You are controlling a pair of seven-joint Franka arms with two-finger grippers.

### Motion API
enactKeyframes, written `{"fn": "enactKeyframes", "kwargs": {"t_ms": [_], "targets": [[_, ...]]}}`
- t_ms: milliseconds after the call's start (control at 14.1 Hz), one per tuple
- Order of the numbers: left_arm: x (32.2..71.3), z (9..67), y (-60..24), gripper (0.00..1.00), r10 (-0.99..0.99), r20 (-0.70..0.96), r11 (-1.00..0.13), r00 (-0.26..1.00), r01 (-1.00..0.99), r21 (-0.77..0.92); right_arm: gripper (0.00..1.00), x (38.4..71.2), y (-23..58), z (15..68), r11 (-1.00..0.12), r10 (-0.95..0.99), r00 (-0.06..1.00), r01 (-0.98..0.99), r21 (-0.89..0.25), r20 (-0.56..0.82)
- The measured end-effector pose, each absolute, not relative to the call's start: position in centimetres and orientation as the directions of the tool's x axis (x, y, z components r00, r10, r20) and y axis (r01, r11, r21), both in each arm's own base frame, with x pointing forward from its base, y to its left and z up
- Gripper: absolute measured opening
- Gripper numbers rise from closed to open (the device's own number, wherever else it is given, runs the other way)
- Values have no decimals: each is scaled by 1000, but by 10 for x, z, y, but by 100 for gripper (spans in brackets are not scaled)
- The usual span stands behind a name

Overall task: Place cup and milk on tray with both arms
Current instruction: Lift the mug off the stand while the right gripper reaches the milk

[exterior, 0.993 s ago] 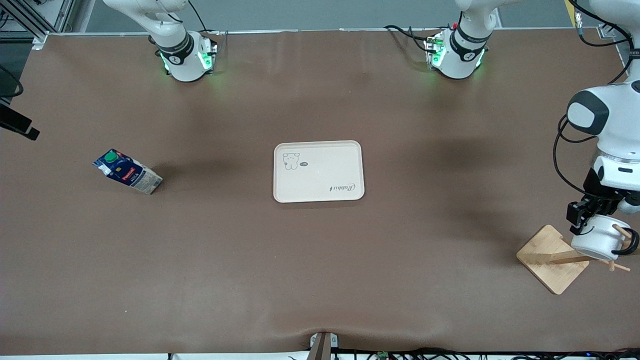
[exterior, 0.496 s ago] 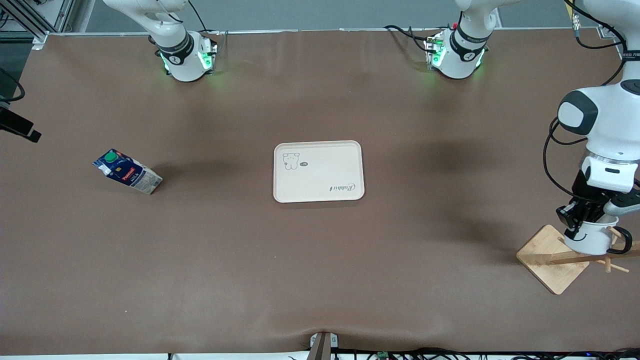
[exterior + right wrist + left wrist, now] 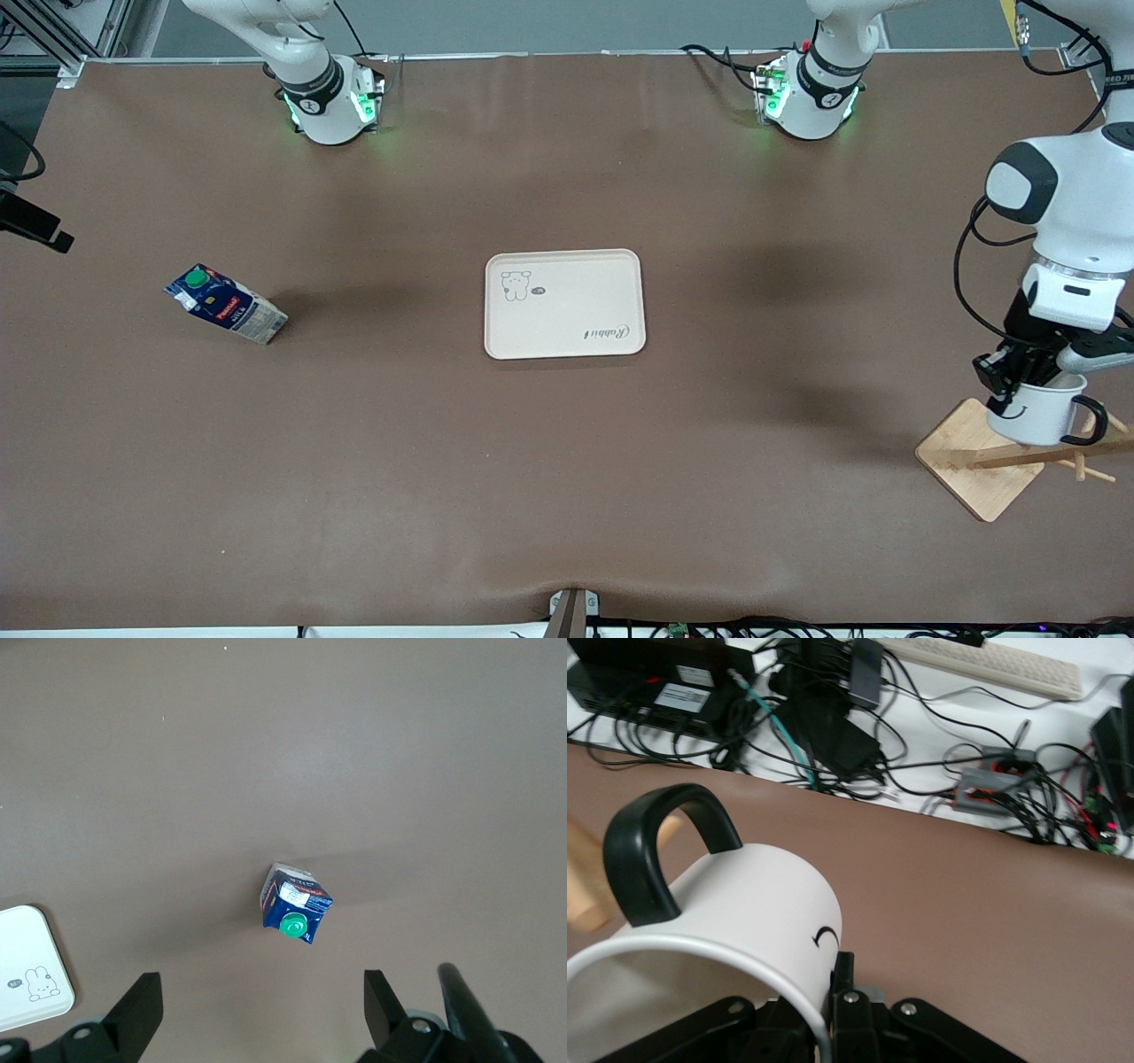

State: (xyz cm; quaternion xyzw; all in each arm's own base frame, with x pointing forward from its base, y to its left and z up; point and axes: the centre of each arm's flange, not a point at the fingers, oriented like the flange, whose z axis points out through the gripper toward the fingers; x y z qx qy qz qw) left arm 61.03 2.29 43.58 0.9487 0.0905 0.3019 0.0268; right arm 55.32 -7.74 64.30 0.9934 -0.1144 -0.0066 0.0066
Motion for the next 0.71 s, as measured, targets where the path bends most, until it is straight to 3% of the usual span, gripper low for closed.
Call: {"fn": "enactKeyframes", "kwargs": {"t_ms": [426,709], "targets": [[602,457,-62,6,214,367,-975,905,175,137,100,582,-81,582,-973,-231,966,-228,33,-119],[591,476,-130,6,213,150,-974,965,199,104,100,585,-84,576,-972,-234,964,-232,35,-128]]}}
